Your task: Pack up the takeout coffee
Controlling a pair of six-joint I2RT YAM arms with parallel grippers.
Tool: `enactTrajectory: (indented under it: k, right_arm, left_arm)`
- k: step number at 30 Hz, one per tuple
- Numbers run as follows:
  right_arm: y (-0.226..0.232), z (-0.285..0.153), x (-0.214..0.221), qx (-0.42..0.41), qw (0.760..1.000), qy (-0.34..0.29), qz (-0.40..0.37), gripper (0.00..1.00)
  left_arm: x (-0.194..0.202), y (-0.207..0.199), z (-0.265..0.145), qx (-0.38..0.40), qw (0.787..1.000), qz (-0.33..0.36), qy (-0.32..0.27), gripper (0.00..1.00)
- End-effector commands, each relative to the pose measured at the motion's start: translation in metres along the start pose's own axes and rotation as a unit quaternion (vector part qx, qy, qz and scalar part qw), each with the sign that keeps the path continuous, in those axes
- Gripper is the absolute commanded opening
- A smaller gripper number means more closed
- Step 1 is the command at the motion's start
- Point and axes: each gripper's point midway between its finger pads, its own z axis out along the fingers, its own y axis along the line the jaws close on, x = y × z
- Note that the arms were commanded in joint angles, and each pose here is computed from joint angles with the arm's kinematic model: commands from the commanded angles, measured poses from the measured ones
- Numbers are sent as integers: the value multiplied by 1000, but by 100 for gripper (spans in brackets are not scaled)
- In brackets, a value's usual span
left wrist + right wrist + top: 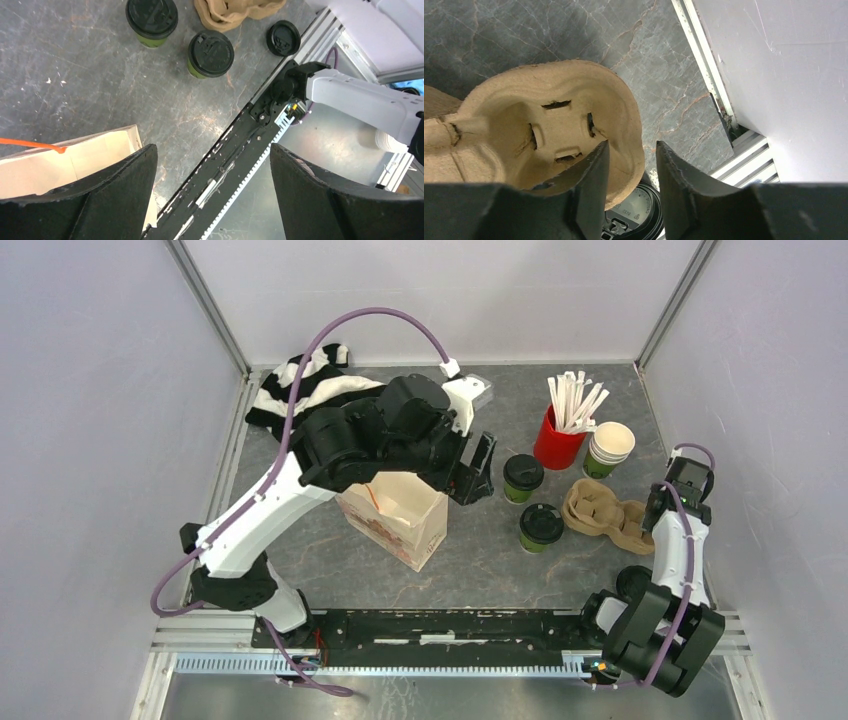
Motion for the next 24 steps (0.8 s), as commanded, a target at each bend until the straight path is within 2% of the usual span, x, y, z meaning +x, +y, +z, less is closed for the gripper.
enactTrajectory:
  k: [1, 7, 14, 18, 22, 24]
  right_arm:
    - [0, 0, -19, -5, 1000, -30, -2, 39]
    - [6, 6, -14, -12, 1000, -22, -8, 36]
    - [4, 4, -15, -6, 1000, -21, -11, 29]
    - [0, 1, -20, 5, 1000, -23, -12, 20]
    - [-11, -12, -32, 27, 999, -23, -7, 1]
    - [-16, -21, -41, 35, 999, -29, 2, 0]
  left_arm:
    - [-7, -11, -12, 19, 999, -35, -6, 88]
    - [-11, -15, -9, 26, 999, -42, -6, 86]
    - [-13, -14, -9, 26, 999, -41, -8, 86]
    - [-14, -12, -8, 24, 999, -37, -6, 86]
    - [-13, -9, -6, 23, 999, -33, -2, 86]
    - [-12, -8, -5, 24, 999, -31, 1, 86]
